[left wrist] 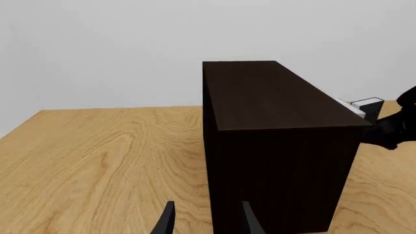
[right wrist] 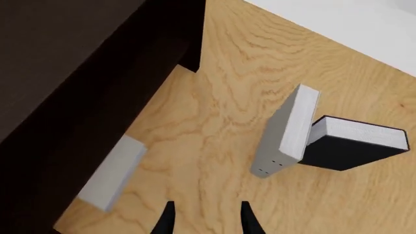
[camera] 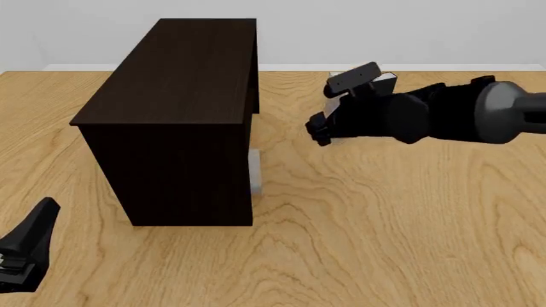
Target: Pick up the book on the right and place it under the cabinet shelf.
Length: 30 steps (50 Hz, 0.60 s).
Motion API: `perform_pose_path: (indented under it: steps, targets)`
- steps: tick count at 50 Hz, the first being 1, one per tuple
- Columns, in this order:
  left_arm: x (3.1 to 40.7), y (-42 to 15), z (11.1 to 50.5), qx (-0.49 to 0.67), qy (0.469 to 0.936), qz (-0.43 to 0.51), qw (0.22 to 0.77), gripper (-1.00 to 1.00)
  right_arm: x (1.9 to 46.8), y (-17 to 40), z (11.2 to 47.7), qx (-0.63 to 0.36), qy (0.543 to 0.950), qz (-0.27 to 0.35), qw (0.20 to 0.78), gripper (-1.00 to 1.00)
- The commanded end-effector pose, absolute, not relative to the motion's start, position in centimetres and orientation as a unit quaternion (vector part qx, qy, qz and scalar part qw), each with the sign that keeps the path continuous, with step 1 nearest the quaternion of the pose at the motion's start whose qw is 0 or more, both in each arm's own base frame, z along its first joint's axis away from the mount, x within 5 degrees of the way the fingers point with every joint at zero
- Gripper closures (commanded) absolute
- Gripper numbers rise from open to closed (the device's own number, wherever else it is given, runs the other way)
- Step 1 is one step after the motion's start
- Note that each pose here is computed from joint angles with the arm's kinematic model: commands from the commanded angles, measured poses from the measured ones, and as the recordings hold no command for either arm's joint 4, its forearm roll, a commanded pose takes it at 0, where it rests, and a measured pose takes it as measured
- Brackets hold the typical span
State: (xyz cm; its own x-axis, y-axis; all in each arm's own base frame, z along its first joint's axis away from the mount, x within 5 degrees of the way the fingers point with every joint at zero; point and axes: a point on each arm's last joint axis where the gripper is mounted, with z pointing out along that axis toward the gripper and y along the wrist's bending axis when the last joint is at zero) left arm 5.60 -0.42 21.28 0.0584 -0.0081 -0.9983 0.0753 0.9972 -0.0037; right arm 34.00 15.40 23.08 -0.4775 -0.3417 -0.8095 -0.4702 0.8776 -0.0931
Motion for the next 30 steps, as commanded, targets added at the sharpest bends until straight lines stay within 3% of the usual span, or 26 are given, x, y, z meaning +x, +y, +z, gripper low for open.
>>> perform_pose_path:
  steps: [1, 21, 26, 30]
  targets:
    - [5.6, -0.4, 21.3, 0.024, 0.686, -0.029, 0.726, -1.0, 31.4, 13.7, 26.3, -0.2, 0.841, 0.089, 0.495, -1.0]
    - [5.6, -0.4, 21.2, 0.024, 0.687, -0.029, 0.725, -1.0, 25.3, 9.8, 31.4, -0.181, 0.801, 0.084, 0.564, -1.0]
    - [5.5, -0.4, 21.7, 0.029, 0.669, -0.025, 0.742, -1.0, 23.2, 8.3, 32.0, -0.18, 0.789, 0.071, 0.584, -1.0]
    - [6.0, -0.5, 21.0, 0.023, 0.696, -0.031, 0.717, -1.0, 21.7, 7.2, 32.3, -0.167, 0.783, 0.066, 0.596, -1.0]
